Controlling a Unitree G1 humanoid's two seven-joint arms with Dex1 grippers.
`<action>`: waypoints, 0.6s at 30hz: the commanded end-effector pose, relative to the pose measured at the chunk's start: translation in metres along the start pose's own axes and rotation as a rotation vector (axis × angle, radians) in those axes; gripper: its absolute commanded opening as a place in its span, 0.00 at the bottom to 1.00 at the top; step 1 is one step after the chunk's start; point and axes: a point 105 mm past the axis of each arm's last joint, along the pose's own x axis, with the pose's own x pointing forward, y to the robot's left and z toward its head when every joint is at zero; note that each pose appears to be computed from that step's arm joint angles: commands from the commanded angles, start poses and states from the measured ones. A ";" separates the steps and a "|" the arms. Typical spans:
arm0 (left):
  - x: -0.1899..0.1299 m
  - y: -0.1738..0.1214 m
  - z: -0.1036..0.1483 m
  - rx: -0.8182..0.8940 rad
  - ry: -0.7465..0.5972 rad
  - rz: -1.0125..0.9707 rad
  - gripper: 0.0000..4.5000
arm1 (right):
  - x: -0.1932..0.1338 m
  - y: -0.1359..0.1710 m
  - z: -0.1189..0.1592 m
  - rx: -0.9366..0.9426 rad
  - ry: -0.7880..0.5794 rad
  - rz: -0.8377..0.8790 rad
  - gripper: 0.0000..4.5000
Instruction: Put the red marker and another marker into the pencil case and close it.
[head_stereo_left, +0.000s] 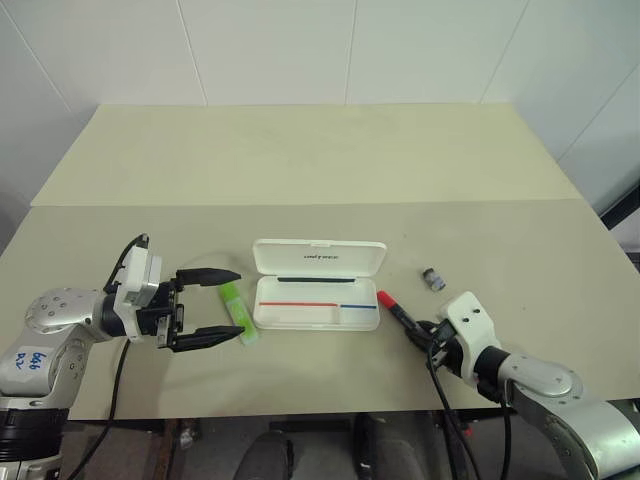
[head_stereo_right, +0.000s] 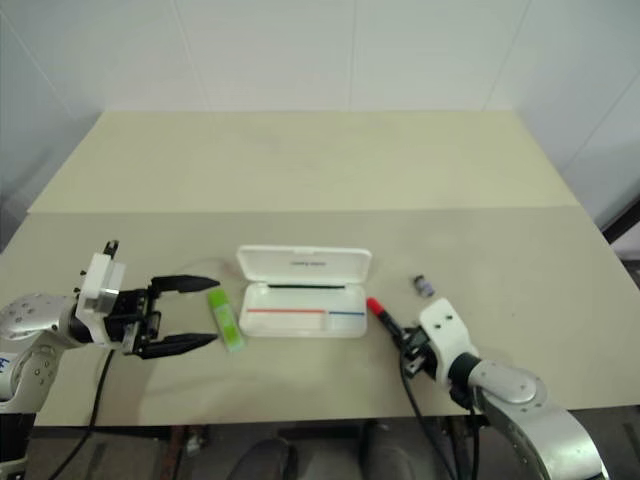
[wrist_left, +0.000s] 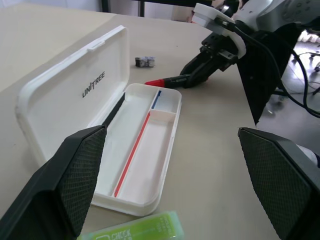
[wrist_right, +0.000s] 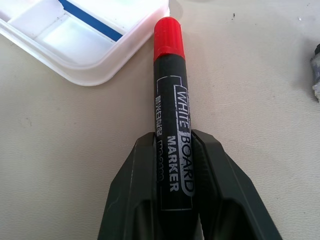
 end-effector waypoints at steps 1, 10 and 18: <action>-0.011 0.003 0.010 0.032 -0.007 0.004 1.00 | -0.001 -0.005 -0.003 0.007 0.005 -0.021 0.13; -0.025 0.018 0.020 0.025 -0.096 0.032 1.00 | -0.016 -0.036 0.023 -0.060 -0.091 -0.133 0.13; -0.032 0.028 0.012 0.015 -0.082 0.057 1.00 | -0.040 -0.047 0.065 -0.122 -0.250 -0.168 0.13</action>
